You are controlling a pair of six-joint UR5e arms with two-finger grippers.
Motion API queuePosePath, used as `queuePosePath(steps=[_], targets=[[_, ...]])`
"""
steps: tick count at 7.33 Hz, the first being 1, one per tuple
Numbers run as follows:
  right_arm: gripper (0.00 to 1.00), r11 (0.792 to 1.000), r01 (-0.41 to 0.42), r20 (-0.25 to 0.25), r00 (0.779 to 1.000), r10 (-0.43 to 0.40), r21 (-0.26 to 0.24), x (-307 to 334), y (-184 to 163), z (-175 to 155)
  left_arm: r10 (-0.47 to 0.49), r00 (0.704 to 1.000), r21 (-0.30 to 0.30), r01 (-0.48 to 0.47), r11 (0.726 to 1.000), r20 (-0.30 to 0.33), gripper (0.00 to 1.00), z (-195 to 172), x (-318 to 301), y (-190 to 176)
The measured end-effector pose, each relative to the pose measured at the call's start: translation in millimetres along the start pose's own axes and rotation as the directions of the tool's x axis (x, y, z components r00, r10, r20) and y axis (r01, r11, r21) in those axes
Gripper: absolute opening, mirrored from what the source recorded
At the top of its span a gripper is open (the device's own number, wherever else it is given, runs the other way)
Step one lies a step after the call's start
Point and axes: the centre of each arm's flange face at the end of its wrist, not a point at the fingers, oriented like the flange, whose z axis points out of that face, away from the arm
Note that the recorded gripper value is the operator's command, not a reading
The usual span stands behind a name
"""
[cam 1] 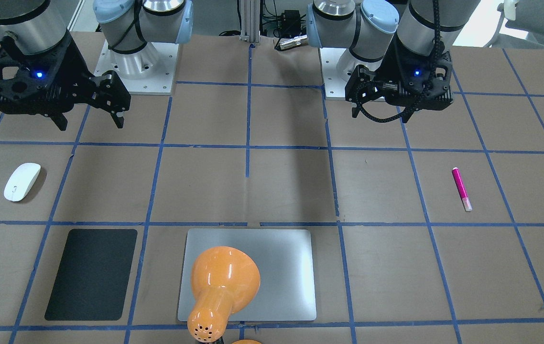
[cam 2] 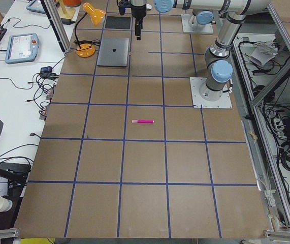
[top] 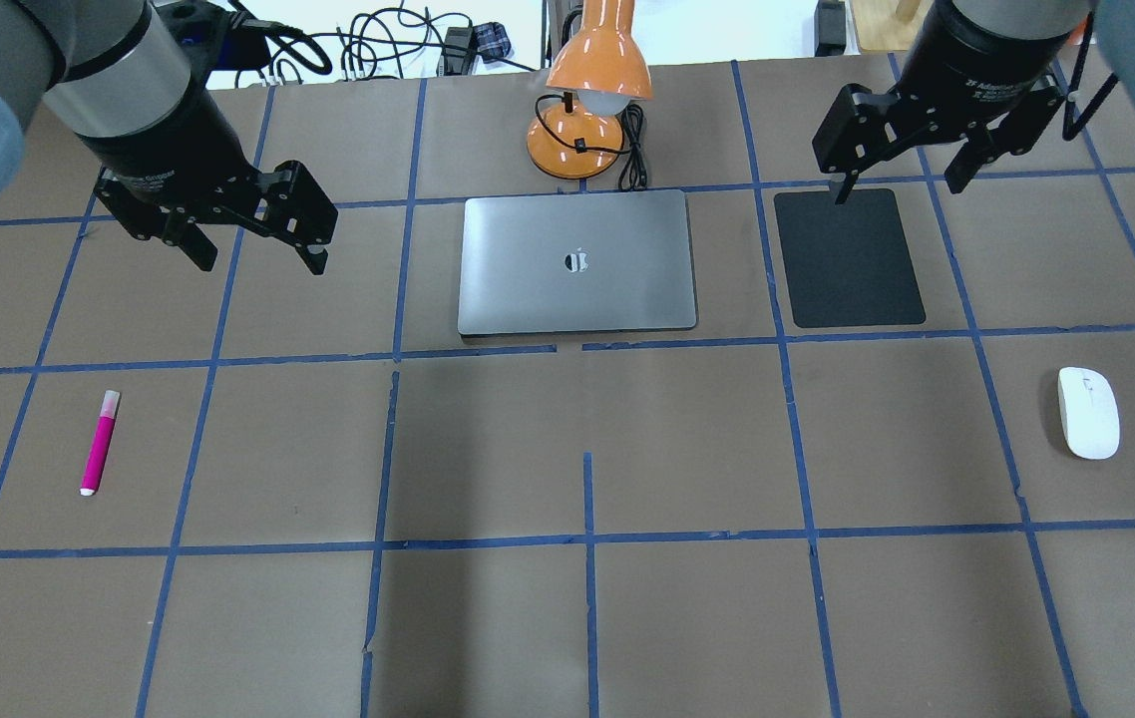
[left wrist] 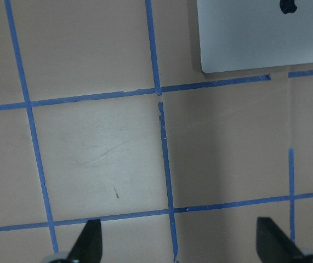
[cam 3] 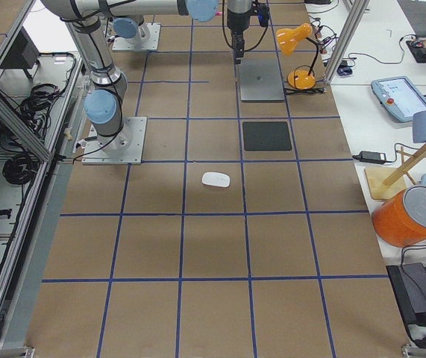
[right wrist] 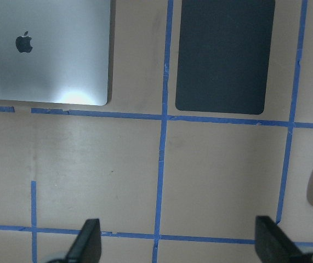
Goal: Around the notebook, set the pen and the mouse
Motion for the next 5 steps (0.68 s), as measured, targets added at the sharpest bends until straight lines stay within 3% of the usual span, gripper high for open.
queuePosePath(steps=[5], targets=[[1.0, 1.0, -0.001, 0.0, 1.0, 0.001, -0.002, 0.3, -0.2, 0.6, -0.006, 1.0, 0.023, 0.006, 1.0, 0.001, 1.0, 2.8, -3.6, -5.6]])
